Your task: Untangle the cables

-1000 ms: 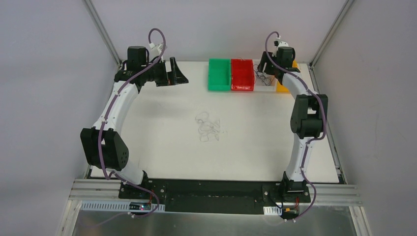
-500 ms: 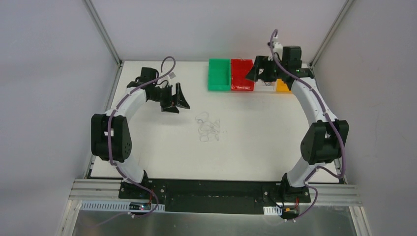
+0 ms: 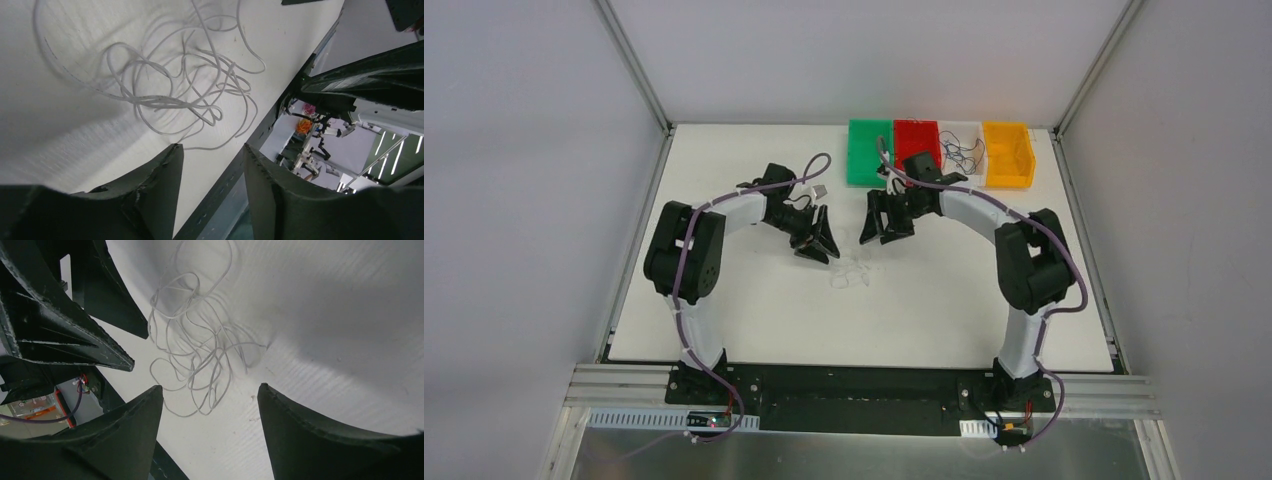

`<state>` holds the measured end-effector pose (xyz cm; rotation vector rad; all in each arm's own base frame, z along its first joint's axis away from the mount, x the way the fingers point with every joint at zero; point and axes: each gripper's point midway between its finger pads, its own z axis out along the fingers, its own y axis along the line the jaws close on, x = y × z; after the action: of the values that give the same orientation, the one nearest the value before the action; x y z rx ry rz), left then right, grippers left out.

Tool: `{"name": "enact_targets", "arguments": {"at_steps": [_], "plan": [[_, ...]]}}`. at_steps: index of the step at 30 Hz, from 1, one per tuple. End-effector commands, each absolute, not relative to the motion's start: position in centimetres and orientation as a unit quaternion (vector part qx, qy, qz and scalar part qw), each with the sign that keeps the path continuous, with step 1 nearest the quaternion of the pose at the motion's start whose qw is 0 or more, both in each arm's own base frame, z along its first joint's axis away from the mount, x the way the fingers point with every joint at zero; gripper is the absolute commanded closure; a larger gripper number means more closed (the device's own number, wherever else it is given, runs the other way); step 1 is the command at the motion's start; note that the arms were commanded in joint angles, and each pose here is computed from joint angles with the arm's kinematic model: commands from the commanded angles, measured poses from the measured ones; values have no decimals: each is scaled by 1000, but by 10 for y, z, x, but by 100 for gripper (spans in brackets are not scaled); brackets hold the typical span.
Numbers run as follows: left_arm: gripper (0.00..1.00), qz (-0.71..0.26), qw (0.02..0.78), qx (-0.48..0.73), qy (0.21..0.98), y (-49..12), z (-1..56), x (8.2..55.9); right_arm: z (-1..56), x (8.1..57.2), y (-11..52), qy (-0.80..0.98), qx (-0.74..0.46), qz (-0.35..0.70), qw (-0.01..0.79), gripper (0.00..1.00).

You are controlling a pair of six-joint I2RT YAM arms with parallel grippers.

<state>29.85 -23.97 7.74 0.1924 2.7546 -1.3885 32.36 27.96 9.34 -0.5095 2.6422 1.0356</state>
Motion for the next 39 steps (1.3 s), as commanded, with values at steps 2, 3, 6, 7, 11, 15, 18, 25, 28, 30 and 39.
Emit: {"name": "enact_targets", "arguments": {"at_steps": [2,3,6,7,11,15,18,25,28,30,39], "plan": [[58,-481,37,36,875,-256,70,312,73,321,306,911,-166,360,115,31],[60,-484,37,35,874,-258,68,313,68,321,308,913,-166,356,113,33],[62,-490,37,36,870,-265,66,315,56,321,308,919,-160,344,109,40],[62,-492,40,34,869,-267,65,316,53,322,307,921,-158,340,109,41],[63,-502,50,19,863,-271,64,322,45,319,305,924,-161,332,104,53],[82,-506,52,24,861,-272,68,319,39,315,301,927,-169,319,102,66],[97,-512,70,39,856,-271,83,318,39,309,294,927,-182,311,103,77],[100,-529,154,123,825,-260,167,304,42,305,262,933,-203,275,109,100],[100,-526,214,165,807,-247,220,298,39,307,237,940,-207,245,111,100],[100,-530,252,174,791,-238,256,298,36,304,223,944,-213,227,107,100],[100,-527,407,187,722,-194,403,324,37,295,195,948,-221,208,100,100]]}}
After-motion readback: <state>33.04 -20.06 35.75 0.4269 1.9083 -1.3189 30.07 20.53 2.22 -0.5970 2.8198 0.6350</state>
